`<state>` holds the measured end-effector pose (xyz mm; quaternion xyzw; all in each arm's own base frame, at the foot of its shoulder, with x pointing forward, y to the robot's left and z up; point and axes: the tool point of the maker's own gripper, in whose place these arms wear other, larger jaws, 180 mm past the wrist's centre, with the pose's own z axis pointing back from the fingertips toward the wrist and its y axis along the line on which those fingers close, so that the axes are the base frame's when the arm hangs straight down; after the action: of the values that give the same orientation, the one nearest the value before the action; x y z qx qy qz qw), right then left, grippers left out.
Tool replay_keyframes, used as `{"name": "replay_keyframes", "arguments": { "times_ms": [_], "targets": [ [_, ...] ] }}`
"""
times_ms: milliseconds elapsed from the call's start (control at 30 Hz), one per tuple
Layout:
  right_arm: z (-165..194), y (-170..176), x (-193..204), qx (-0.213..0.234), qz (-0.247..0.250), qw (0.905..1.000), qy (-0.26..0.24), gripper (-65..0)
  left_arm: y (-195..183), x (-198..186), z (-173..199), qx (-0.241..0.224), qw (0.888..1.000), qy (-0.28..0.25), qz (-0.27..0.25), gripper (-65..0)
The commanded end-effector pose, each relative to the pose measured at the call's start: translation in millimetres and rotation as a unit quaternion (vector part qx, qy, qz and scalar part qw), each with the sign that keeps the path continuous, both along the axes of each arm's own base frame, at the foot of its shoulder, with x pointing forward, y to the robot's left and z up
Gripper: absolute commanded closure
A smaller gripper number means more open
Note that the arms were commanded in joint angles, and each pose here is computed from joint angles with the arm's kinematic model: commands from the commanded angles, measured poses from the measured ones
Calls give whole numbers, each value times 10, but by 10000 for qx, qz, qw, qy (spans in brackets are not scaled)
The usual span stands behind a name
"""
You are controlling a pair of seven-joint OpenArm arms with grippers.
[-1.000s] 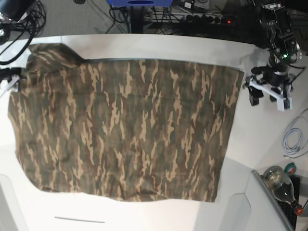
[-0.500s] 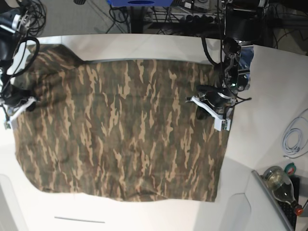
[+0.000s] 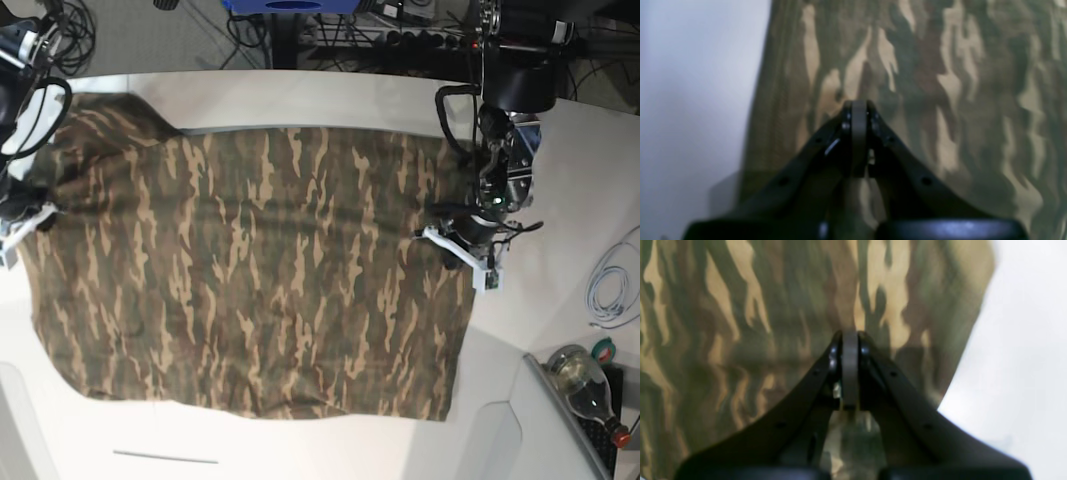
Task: Layout the t-shirt on the table in an organized manner, then fold the t-shirt properly
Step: 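Release the shirt edge and reposition both grippers along it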
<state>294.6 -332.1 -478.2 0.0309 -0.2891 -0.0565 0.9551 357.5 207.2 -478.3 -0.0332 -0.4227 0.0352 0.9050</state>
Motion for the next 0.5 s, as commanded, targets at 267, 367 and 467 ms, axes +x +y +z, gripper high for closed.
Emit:
{"name": "replay_keyframes", "arguments": {
  "times_ms": [267,367,467],
  "targets": [
    [806,157,-638,-1077,-83,9932,-427,-179,110,-375,624,118,9979,-637,-57,0],
    [644,405,-1042,-1028,206,9945,46,-407,122,-621,486,169,9990,-398,-123,0],
    [544,607,-1334,-988,526,9933,302,-452,142,-751,358,171,9996,-193,-105,0]
  ]
}}
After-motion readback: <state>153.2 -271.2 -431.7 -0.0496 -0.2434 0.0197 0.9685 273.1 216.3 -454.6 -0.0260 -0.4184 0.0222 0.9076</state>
